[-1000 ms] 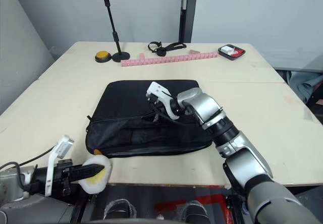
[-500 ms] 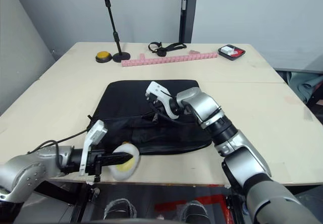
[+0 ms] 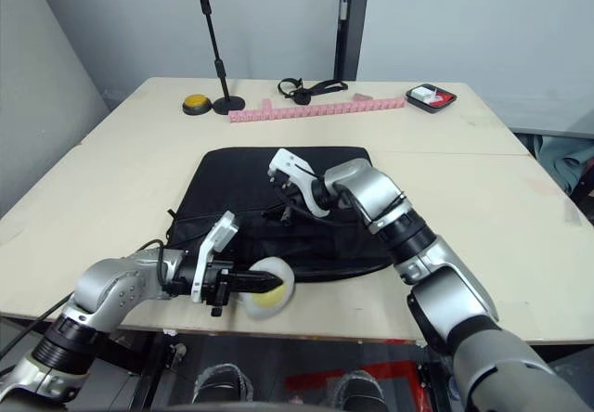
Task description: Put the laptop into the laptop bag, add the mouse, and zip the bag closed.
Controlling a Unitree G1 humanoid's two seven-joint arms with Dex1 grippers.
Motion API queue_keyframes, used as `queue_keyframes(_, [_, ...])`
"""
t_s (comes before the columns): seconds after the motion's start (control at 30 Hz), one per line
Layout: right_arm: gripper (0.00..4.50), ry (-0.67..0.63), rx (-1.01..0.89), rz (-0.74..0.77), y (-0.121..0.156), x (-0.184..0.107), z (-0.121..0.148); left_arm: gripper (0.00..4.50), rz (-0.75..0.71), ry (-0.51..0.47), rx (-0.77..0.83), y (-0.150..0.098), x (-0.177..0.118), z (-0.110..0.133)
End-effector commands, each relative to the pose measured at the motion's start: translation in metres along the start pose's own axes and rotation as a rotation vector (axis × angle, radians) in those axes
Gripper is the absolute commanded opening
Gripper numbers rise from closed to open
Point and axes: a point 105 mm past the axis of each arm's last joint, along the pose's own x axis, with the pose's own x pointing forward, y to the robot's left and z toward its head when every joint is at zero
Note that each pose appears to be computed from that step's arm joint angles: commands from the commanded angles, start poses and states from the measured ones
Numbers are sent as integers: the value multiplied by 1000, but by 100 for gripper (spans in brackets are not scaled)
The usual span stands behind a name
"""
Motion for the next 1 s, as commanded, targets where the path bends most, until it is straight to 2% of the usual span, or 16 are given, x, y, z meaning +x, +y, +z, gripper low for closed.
queue_keyframes(0.03, [0,19,6,-16,-2,0,-3,2,-47,11,12,-8,5,-1])
queue_keyframes(0.17, [0,16,2,-16,-2,0,-2,2,-32,31,18,-6,2,-3])
queue_keyframes(0.27, [0,12,1,-15,-2,2,-1,2,59,41,29,8,-3,-5])
queue_keyframes(0.3, [0,11,0,-15,-2,2,-1,87,79,29,25,11,-6,-4])
queue_keyframes(0.4, [0,12,-2,-17,-2,2,-1,190,115,-14,18,14,-18,3])
queue_keyframes(0.57, [0,3,-6,-22,-4,0,1,364,136,-26,56,6,-40,11])
queue_keyframes(0.83, [0,-145,-8,-43,-14,-35,36,364,117,-68,70,-13,-71,22])
queue_keyframes(1.0, [0,-170,-41,-74,-14,-62,42,364,123,-128,125,-25,-90,38])
